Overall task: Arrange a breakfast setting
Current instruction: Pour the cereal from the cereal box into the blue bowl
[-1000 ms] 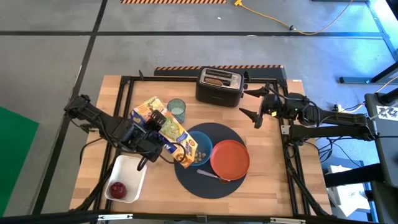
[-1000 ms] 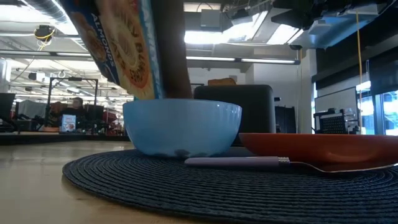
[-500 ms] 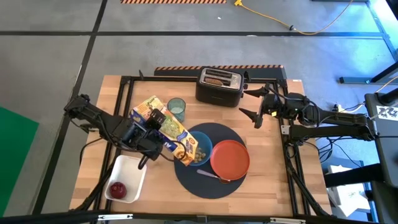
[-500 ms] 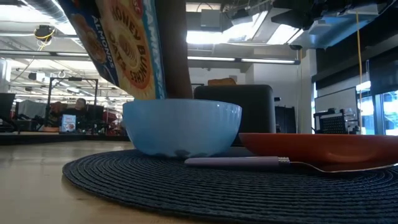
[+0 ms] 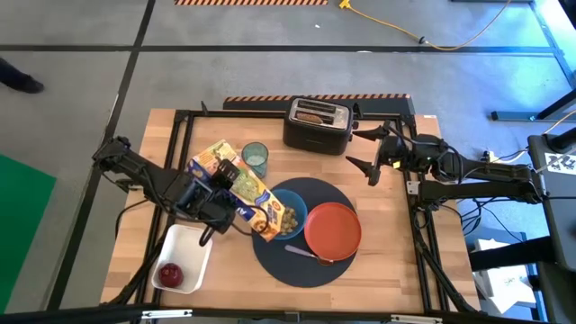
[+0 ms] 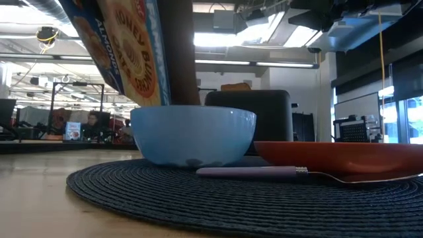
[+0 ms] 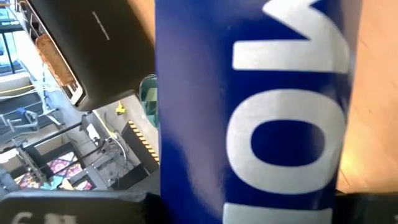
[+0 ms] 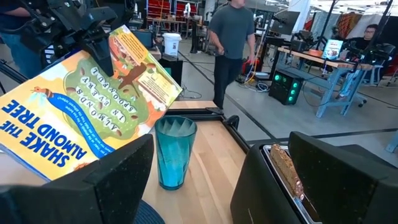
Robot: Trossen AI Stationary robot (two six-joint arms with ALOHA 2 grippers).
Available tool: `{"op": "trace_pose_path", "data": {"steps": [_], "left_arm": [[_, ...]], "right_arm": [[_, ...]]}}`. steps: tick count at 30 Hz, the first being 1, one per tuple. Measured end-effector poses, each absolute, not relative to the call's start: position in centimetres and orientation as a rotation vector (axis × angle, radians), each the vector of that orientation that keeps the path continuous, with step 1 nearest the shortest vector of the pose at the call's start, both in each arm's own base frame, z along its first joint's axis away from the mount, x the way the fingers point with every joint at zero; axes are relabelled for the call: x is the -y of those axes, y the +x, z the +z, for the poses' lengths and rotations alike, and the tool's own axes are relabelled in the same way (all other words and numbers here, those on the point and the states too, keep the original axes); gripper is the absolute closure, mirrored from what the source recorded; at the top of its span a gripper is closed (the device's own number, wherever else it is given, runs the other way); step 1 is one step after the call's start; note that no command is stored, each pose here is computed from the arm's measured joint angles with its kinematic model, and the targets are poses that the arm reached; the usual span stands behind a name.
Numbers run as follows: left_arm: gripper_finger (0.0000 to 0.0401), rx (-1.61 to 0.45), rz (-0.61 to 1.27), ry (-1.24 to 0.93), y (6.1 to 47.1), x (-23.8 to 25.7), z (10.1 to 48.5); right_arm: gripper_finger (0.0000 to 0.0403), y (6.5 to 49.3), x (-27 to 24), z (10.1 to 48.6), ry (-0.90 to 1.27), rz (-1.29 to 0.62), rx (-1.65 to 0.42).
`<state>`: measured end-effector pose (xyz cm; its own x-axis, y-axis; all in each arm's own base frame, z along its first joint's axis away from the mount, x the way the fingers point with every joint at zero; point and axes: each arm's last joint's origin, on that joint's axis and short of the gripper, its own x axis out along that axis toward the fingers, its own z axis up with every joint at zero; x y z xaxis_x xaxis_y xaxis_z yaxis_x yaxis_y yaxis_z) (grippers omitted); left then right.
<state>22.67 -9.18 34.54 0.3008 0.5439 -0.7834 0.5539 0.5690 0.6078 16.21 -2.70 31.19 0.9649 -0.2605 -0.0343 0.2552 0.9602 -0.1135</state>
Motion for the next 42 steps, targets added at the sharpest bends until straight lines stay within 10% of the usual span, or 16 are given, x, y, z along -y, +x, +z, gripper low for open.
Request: {"op": "trace_pose_path", "data": {"steps": [42], "left_arm": [[0.0281,-1.302,0.016,1.059,22.5,10.9,34.1]], "right_arm": [[0.004,16.2,2.7,31.1,-0.108,-0.261,-0.059]]}}
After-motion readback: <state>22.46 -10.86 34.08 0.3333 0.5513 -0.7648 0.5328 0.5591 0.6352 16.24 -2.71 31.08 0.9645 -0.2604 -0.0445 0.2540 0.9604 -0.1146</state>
